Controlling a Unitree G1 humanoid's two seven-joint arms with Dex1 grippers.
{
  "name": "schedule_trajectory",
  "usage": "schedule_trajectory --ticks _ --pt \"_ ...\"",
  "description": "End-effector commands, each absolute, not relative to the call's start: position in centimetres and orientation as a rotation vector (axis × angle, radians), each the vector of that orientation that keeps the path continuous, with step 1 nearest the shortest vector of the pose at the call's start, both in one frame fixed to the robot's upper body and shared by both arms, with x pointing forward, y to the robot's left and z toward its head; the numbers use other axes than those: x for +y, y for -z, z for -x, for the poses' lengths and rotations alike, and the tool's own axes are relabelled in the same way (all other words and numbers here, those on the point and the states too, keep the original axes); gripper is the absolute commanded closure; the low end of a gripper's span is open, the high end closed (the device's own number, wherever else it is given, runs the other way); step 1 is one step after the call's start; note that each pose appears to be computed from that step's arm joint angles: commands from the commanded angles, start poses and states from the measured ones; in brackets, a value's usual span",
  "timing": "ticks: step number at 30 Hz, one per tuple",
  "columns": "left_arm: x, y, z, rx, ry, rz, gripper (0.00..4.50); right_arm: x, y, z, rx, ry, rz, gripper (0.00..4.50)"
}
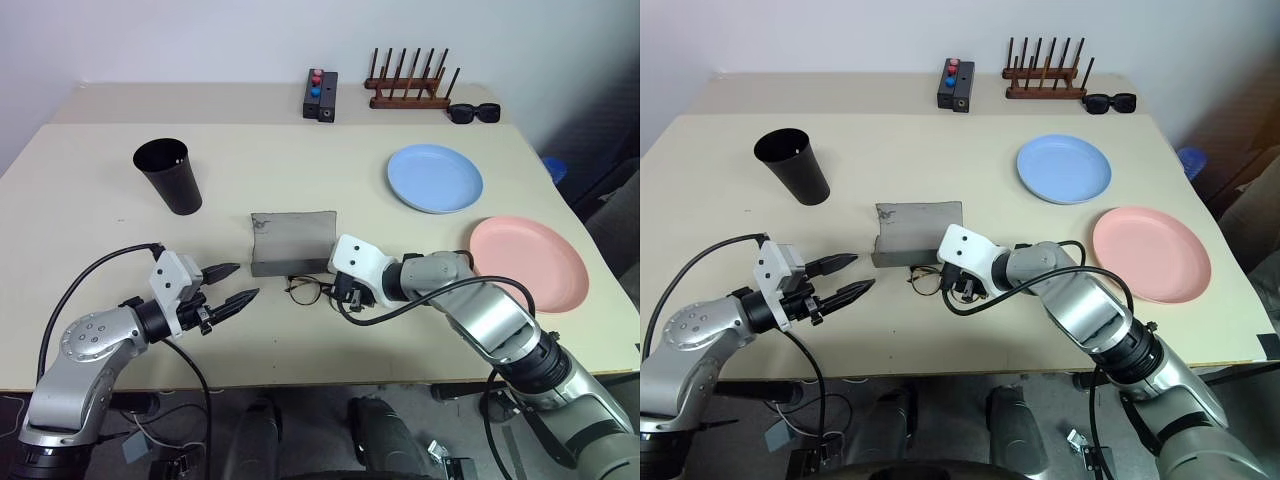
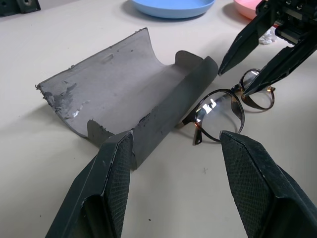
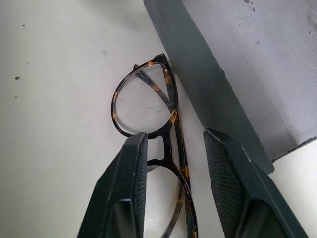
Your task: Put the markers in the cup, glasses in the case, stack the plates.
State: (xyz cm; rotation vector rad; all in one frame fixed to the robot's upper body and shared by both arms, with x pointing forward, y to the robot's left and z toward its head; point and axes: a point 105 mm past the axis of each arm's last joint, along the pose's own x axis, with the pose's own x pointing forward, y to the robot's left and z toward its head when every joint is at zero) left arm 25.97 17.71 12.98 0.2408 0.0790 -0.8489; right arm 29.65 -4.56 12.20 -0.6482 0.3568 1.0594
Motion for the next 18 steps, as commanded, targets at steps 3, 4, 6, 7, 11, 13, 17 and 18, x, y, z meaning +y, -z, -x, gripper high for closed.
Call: schedule_trajectory --ticks 3,4,6,7,11,13,17,18 --pt "17.22 -13.67 -26.05 0.047 0.868 -0.265 1.64 -4.54 -12.06 -30.10 0.342 -1.041 0.683 2.75" --pt "17.20 -13.65 -26.06 0.047 0.868 -0.265 1.64 -4.57 -11.99 -30.12 0.344 -1.039 0.686 2.75" --pt "17.19 -13.61 -26.07 0.047 0.868 -0.265 1.64 -4.60 -11.93 -30.14 0.346 -1.036 0.693 2.75" --pt "17.19 -13.58 -26.08 0.048 0.868 -0.265 1.64 -4.61 -11.90 -30.14 0.346 -1.036 0.697 2.75" --pt "17.32 -13.46 -26.09 0.051 0.864 -0.266 1.64 -4.60 -11.83 -30.06 0.347 -1.040 0.709 3.56" --pt "17.40 -13.45 -26.09 0.052 0.862 -0.267 1.64 -4.56 -11.92 -30.05 0.342 -1.042 0.710 4.47" --pt "17.56 -13.37 -26.09 0.054 0.857 -0.268 1.64 -4.47 -12.38 -30.11 0.323 -1.045 0.716 4.47" --pt "17.59 -13.34 -26.08 0.054 0.856 -0.269 1.64 -4.45 -12.47 -30.07 0.317 -1.048 0.720 4.47"
